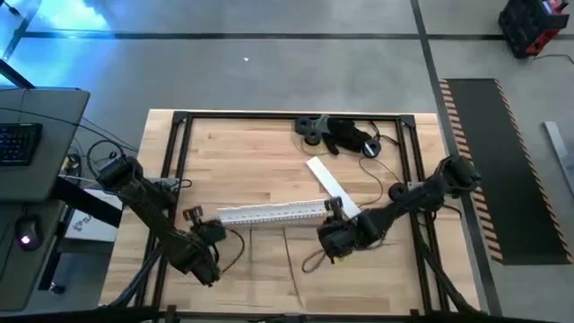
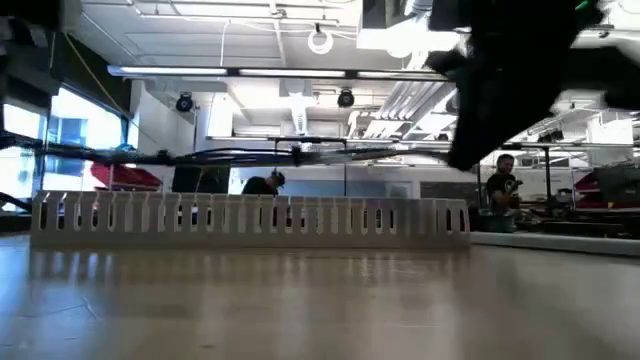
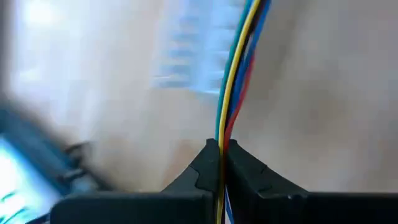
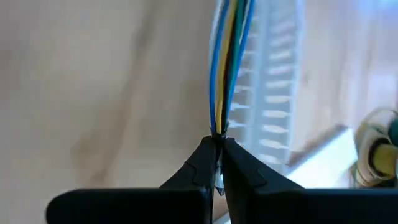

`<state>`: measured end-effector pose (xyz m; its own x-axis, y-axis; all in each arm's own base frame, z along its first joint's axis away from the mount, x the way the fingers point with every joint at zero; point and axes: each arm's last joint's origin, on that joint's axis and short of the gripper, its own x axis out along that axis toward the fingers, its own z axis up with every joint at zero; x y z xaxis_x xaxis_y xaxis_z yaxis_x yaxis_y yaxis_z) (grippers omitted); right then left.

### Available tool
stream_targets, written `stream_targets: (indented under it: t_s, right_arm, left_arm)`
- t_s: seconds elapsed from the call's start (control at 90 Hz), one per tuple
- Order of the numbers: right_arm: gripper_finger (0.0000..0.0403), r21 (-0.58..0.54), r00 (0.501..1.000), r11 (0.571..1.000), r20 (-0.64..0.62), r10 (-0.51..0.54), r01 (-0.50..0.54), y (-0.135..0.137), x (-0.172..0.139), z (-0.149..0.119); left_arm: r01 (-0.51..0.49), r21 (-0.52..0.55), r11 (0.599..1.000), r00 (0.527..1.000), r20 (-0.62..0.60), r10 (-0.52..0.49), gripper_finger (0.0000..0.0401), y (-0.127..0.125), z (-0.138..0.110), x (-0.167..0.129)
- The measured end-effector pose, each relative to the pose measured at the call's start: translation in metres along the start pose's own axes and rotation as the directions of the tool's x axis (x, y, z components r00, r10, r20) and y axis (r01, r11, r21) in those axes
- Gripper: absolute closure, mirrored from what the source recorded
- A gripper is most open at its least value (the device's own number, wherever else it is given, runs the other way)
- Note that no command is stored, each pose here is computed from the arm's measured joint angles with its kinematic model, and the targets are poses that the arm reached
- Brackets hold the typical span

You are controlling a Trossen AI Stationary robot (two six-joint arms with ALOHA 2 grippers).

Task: Ziptie cables
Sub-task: Put the zip tied wire cables on the white cable duct

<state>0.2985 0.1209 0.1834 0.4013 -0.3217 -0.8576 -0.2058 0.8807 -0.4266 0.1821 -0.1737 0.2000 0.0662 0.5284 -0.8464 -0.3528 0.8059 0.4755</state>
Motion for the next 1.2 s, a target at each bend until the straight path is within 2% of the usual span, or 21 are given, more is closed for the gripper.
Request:
stream_targets:
  t_s: [0.1,0.278,0.589,0.722,0.911,1.033,1.2]
  right_arm:
    - [0.0403,0.027,1.000,0.999,-0.008,-0.022,0.022,-0.017,0.011,0.000]
    - [0.0403,0.036,0.999,0.999,-0.050,0.007,-0.005,-0.037,0.022,-0.005]
    - [0.0403,0.058,0.989,0.995,-0.118,0.087,-0.080,-0.046,0.043,-0.025]
    - [0.0403,0.056,0.985,0.994,-0.140,0.100,-0.093,-0.045,0.046,-0.031]
    - [0.0401,0.057,0.984,0.994,-0.143,0.103,-0.095,-0.044,0.047,-0.032]
    - [0.0378,0.072,0.983,0.992,-0.143,0.117,-0.107,-0.045,0.045,-0.031]
    - [0.0311,0.093,0.968,0.989,-0.212,0.134,-0.116,-0.045,0.041,-0.035]
  left_arm:
    - [-0.012,-0.010,1.000,1.000,0.016,0.012,0.0401,0.000,0.002,0.011]
    - [0.044,-0.002,0.999,0.999,-0.016,-0.044,0.0401,-0.005,0.001,0.038]
    - [0.080,-0.013,0.997,0.997,0.015,-0.079,0.0397,-0.009,-0.007,0.061]
    - [0.086,0.002,0.996,0.996,-0.009,-0.086,0.0377,-0.009,-0.010,0.065]
    - [0.102,-0.003,0.995,0.995,-0.018,-0.103,0.0326,-0.010,-0.009,0.063]
    - [0.134,-0.044,0.990,0.991,-0.016,-0.135,0.0300,-0.013,-0.003,0.054]
    - [0.141,-0.031,0.990,0.990,-0.008,-0.141,0.0291,-0.014,0.002,0.037]
